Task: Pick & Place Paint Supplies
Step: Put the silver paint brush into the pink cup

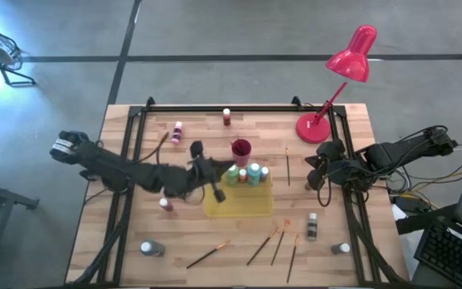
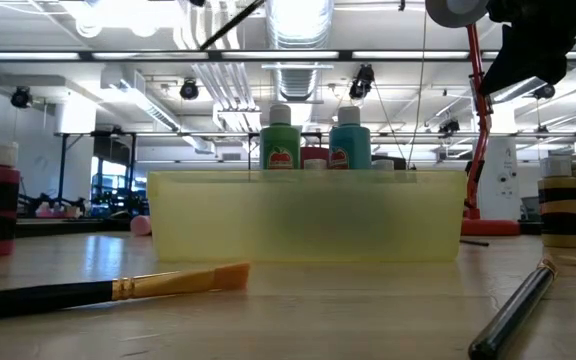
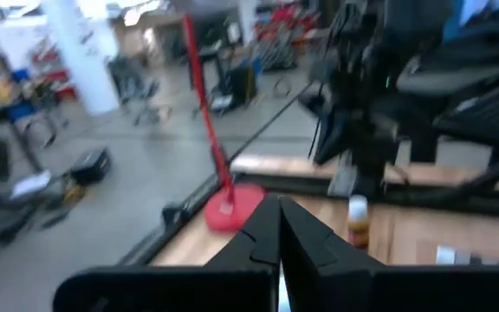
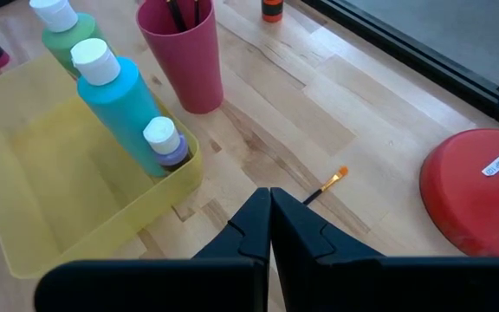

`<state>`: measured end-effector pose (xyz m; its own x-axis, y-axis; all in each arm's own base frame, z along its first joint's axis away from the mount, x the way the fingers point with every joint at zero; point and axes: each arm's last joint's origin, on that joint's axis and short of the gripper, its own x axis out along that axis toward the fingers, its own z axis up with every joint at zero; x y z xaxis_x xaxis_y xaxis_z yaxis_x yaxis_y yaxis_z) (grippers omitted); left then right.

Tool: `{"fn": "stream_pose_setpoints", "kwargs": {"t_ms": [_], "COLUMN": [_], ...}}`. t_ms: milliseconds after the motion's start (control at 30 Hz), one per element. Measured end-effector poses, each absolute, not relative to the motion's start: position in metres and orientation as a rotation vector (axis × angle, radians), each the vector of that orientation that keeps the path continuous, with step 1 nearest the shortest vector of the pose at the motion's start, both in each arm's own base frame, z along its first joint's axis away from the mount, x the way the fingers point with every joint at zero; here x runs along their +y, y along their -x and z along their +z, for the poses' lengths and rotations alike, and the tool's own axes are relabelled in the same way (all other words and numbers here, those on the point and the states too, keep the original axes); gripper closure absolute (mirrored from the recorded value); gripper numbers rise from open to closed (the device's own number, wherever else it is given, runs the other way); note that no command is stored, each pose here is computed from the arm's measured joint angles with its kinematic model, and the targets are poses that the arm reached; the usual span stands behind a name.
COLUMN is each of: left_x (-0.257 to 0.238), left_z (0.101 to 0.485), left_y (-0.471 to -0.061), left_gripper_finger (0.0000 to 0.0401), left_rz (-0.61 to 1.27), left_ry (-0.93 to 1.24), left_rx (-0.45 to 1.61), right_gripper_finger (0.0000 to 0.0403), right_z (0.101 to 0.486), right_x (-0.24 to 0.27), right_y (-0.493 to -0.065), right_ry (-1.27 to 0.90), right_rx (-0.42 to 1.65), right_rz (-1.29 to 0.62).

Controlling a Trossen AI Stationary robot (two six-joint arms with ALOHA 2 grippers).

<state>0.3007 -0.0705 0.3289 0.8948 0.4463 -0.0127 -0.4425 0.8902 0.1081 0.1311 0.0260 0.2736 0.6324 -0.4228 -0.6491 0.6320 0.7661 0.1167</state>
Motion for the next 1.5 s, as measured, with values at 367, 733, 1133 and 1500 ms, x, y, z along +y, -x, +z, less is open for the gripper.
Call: {"fn": "stream_pose_setpoints", "kwargs": {"t_ms": [367,733,1133,1500], "left_x": [0.006,0.049,0.093,0.098], "left_z": [0.341,0.319,0.261,0.235], "left_y": [-0.318,-0.335,-0.353,-0.363], "left_gripper_finger": [0.0401,0.0401,0.0401,0.0401], "left_rz": [0.276,0.176,0.174,0.157], "left_ry": [-0.108,-0.096,0.037,0.109], "left_rx": [-0.131,-0.279,-0.32,-0.278], "right_gripper_finger": [0.0394,0.0394,0.0394,0.0394], "right_z": [0.274,0.274,0.274,0.274], "right_x": [0.026,0.026,0.026,0.026], "right_y": [-0.131,-0.131,-0.131,-0.131], "right_ry": [-0.352,-0.352,-0.352,-0.352], "right_rx": [0.642,0.642,0.642,0.642], "right_rz": [-0.618,-0.617,-0.617,-0.617]}}
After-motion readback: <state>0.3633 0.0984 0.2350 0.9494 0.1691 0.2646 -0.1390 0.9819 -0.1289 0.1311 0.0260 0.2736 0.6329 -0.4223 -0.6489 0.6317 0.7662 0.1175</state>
